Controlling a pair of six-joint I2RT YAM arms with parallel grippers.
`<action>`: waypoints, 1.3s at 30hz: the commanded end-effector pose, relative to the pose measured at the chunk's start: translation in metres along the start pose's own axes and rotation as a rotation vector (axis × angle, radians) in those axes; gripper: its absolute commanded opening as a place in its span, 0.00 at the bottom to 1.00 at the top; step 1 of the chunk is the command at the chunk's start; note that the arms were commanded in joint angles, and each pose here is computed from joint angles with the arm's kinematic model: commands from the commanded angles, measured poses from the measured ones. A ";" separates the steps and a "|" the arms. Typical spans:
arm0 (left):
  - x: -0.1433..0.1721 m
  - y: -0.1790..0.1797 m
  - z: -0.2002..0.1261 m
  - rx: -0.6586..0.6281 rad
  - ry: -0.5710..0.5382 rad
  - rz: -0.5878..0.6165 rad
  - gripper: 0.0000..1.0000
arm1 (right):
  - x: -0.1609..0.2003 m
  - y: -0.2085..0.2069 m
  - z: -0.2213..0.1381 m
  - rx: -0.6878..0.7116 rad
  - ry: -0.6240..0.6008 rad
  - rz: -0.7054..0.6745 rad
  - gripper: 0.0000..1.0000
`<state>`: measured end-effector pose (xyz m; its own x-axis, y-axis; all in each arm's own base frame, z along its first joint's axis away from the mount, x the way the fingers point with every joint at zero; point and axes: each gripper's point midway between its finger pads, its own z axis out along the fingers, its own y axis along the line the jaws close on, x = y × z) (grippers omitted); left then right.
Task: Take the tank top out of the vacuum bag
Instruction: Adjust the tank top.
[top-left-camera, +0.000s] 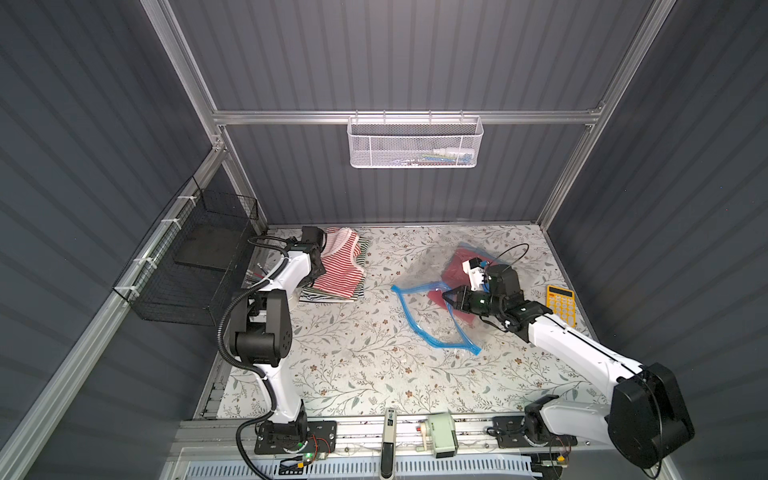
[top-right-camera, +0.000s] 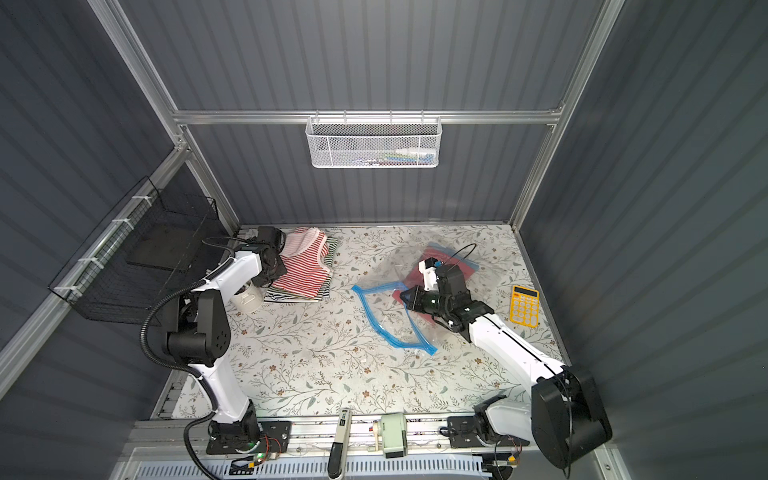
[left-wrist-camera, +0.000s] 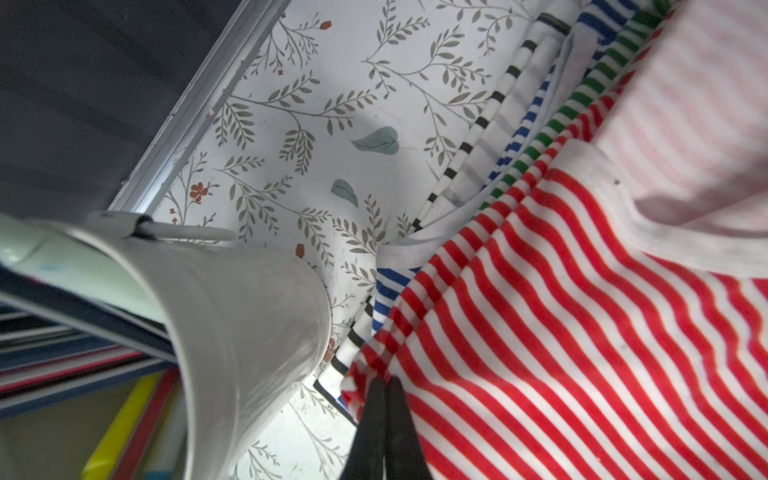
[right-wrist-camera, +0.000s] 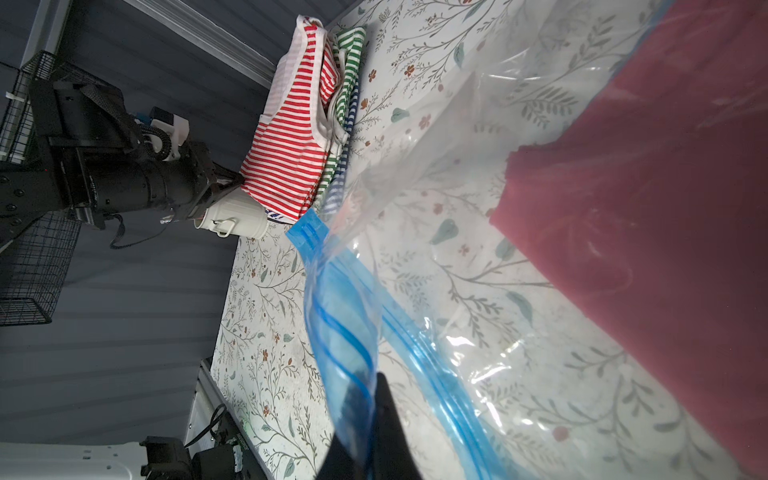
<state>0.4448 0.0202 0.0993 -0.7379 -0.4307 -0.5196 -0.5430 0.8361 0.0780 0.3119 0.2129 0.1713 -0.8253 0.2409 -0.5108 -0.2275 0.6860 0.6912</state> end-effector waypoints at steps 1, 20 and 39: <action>0.020 0.024 0.007 -0.100 0.027 -0.015 0.00 | 0.003 0.005 0.000 -0.024 0.001 -0.010 0.00; -0.031 -0.091 -0.082 0.107 -0.285 0.225 0.60 | 0.005 0.000 0.011 -0.031 0.021 0.001 0.00; -0.032 -0.220 -0.026 0.205 -0.271 0.606 0.49 | 0.002 0.004 0.015 -0.037 0.038 -0.010 0.00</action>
<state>0.5706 -0.1549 0.1059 -0.7722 0.1278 -0.6223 -0.0091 0.9772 0.2119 0.3140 0.2206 0.1548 -0.8496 0.2187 -0.4799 -0.2217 0.6777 0.7012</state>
